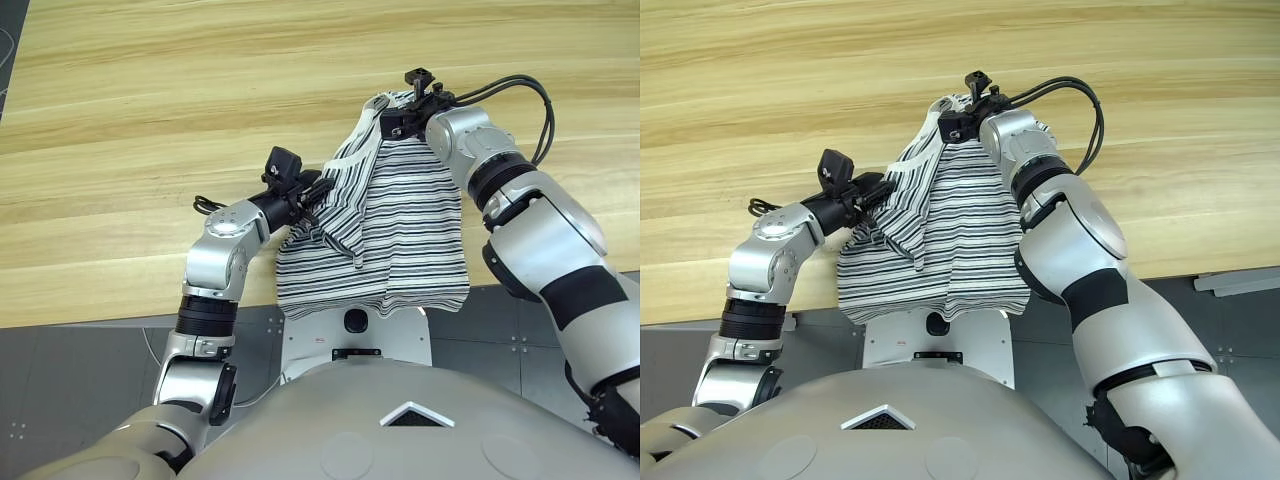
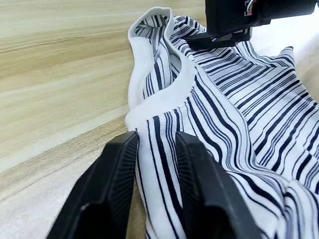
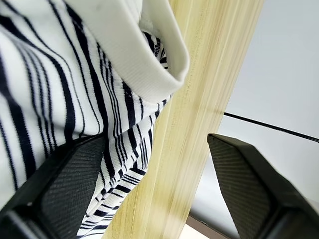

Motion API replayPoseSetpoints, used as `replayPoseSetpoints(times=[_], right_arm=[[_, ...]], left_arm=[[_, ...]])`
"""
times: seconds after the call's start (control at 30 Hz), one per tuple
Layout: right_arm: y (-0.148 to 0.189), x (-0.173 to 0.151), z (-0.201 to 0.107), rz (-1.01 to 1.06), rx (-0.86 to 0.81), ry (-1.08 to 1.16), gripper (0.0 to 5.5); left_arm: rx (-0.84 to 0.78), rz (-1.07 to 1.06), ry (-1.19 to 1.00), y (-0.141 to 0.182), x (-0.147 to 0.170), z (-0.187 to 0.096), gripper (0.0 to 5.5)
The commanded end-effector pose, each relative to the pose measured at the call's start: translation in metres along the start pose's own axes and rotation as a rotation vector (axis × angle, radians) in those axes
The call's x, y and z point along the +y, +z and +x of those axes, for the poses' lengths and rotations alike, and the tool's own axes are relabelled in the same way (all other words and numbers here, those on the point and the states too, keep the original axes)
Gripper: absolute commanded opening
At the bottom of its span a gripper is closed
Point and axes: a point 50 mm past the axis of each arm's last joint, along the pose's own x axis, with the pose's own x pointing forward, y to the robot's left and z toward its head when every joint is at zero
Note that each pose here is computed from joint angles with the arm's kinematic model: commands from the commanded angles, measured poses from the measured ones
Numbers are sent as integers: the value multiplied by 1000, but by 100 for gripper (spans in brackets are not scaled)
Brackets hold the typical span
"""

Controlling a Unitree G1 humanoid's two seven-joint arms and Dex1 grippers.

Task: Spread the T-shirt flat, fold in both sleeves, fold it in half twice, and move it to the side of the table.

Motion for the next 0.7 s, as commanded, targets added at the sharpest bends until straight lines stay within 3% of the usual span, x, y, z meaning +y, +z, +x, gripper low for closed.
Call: replayPoseSetpoints(times=[0.03, 0.17, 0.37, 0.7], right_arm=[[8, 24, 1, 2, -27, 85, 377], [8, 24, 1, 2, -27, 85, 377], [8, 24, 1, 4, -29, 87, 377], [-4, 18, 0, 3, -1, 76, 377]], left_arm=[[10, 4, -24, 0, -3, -1, 71], [6, 8, -25, 1, -3, -1, 12], [-25, 20, -7, 6, 1, -2, 12], [-128, 267, 73, 71, 41, -12, 12]])
